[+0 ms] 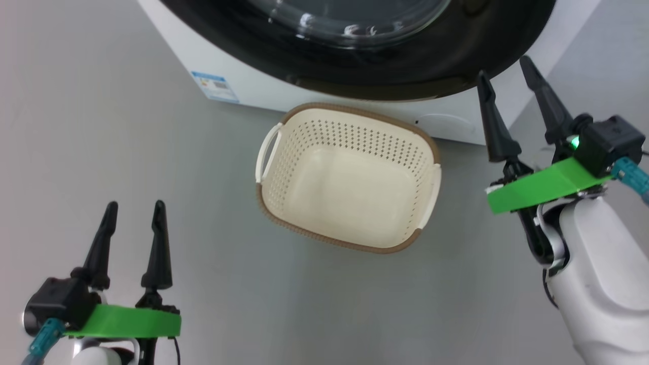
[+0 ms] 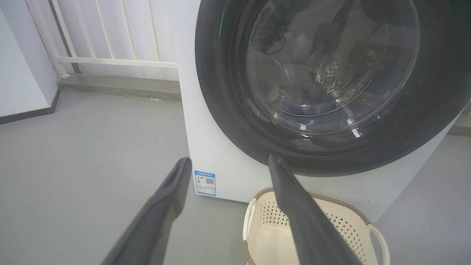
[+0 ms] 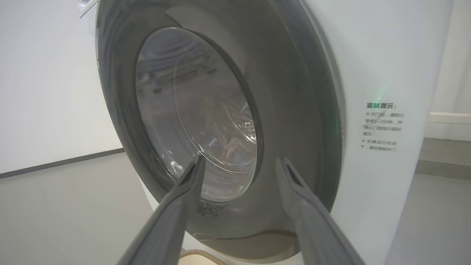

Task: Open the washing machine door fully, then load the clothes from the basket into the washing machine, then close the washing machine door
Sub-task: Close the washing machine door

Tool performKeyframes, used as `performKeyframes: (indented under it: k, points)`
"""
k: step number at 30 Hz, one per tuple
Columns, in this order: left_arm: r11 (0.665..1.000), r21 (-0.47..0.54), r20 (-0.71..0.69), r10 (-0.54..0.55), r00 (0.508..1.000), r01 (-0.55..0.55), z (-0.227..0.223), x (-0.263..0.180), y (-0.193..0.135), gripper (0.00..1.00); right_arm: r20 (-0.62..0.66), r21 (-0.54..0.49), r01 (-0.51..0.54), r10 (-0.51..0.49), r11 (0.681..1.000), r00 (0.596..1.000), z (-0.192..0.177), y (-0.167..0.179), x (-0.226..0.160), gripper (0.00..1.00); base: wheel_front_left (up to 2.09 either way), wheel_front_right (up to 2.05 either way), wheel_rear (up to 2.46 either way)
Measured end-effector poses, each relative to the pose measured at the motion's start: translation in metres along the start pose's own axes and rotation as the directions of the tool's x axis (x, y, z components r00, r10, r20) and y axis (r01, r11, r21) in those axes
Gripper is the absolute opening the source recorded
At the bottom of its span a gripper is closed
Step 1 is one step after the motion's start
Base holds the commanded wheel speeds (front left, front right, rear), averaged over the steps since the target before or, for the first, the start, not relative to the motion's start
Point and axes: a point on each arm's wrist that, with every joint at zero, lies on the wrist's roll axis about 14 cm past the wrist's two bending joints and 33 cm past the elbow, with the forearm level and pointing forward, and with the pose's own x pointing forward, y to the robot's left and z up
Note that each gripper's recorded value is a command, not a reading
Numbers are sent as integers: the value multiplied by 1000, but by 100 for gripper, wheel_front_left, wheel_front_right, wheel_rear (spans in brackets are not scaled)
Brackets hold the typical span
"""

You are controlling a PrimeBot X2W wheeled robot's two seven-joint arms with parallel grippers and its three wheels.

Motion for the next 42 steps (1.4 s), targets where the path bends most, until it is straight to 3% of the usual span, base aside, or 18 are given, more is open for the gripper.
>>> performKeyframes:
  k: [13,28,42]
  points:
    - [996,8,0,-89,996,89,1,-1,-19,100,-16,-30,156,-156,987,988,18,-33,-66,100,0,0,0]
    - [983,21,7,-181,983,181,4,-1,-44,100,-11,-59,327,-328,943,945,37,-63,-145,100,0,0,0]
    - [976,24,20,-217,976,217,8,-6,-56,100,14,-74,422,-422,904,907,53,-71,-198,100,0,0,0]
